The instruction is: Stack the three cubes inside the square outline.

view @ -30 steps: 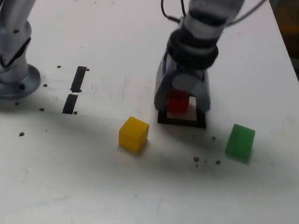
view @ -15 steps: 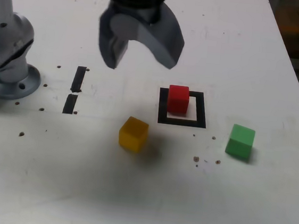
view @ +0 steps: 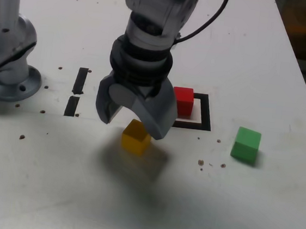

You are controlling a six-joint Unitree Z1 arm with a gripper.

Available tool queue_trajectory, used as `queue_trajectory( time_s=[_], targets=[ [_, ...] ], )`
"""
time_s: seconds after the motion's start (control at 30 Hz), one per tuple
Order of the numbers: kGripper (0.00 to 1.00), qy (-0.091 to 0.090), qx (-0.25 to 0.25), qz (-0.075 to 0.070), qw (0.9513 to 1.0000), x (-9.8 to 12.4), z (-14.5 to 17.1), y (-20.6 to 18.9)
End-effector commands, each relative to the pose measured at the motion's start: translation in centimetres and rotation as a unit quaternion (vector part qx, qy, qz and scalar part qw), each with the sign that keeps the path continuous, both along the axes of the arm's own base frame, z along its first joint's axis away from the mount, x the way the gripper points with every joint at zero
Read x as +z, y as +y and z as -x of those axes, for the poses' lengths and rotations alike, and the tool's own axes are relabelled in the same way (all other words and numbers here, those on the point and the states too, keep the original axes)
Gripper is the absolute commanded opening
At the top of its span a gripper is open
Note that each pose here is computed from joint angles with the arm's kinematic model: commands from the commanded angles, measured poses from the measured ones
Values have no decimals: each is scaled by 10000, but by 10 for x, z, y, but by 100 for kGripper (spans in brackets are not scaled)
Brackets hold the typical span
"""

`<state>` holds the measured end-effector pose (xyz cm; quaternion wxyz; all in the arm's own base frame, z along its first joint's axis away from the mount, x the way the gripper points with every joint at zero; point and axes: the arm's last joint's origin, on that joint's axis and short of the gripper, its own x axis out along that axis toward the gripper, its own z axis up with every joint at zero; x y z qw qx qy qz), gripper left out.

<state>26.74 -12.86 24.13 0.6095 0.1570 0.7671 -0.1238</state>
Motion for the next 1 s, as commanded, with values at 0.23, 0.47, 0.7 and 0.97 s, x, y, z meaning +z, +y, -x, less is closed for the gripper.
queue_trajectory(
  time_s=[0.23, 0.47, 0.7, 0.97],
  targets=[
    [69, 96, -22, 60, 9999, -21, -3, -8],
    [44, 45, -25, 74, 10000, -28, -7, -10],
    [32, 12, 3, 100, 9999, -28, -6, -10],
    [25, -25, 569, -197, 9982, 36, 8, 8]
  ],
)
